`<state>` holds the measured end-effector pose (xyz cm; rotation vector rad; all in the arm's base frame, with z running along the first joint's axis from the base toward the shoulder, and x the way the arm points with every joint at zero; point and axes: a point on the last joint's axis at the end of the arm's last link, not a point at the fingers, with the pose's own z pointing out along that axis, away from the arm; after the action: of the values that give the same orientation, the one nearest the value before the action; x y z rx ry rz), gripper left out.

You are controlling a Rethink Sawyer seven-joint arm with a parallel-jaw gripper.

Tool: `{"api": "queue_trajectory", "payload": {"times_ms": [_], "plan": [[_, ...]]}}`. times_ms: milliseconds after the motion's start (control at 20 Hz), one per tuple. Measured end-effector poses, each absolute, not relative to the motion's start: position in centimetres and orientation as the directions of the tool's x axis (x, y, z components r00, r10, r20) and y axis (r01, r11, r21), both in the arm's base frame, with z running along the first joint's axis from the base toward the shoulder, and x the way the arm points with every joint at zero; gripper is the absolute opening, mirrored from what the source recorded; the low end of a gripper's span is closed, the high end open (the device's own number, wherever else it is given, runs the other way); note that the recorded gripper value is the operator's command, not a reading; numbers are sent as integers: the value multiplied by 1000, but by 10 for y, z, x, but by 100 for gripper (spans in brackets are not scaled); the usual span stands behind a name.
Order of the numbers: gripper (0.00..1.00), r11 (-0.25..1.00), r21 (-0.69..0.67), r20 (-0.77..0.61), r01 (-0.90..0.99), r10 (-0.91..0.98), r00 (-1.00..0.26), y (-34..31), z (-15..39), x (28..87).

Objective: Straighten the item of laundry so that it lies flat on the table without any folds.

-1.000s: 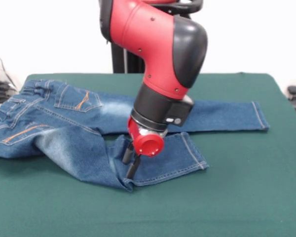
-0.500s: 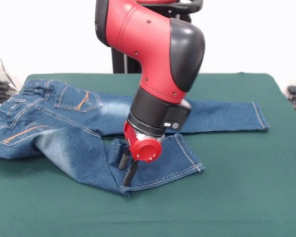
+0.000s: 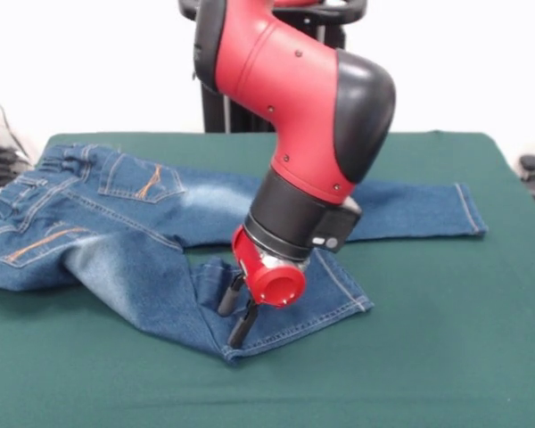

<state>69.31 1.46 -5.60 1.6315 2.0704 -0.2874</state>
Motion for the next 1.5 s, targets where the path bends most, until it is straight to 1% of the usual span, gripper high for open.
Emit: {"api": "queue_trajectory", "payload": {"times_ms": [500,1000,1500], "plan": [[100,250,100,-514,963,842,-165,30,-60,711],[100,231,103,-518,968,843,-146,37,-62,726],[100,208,113,-512,972,850,-123,36,-61,728]]}}
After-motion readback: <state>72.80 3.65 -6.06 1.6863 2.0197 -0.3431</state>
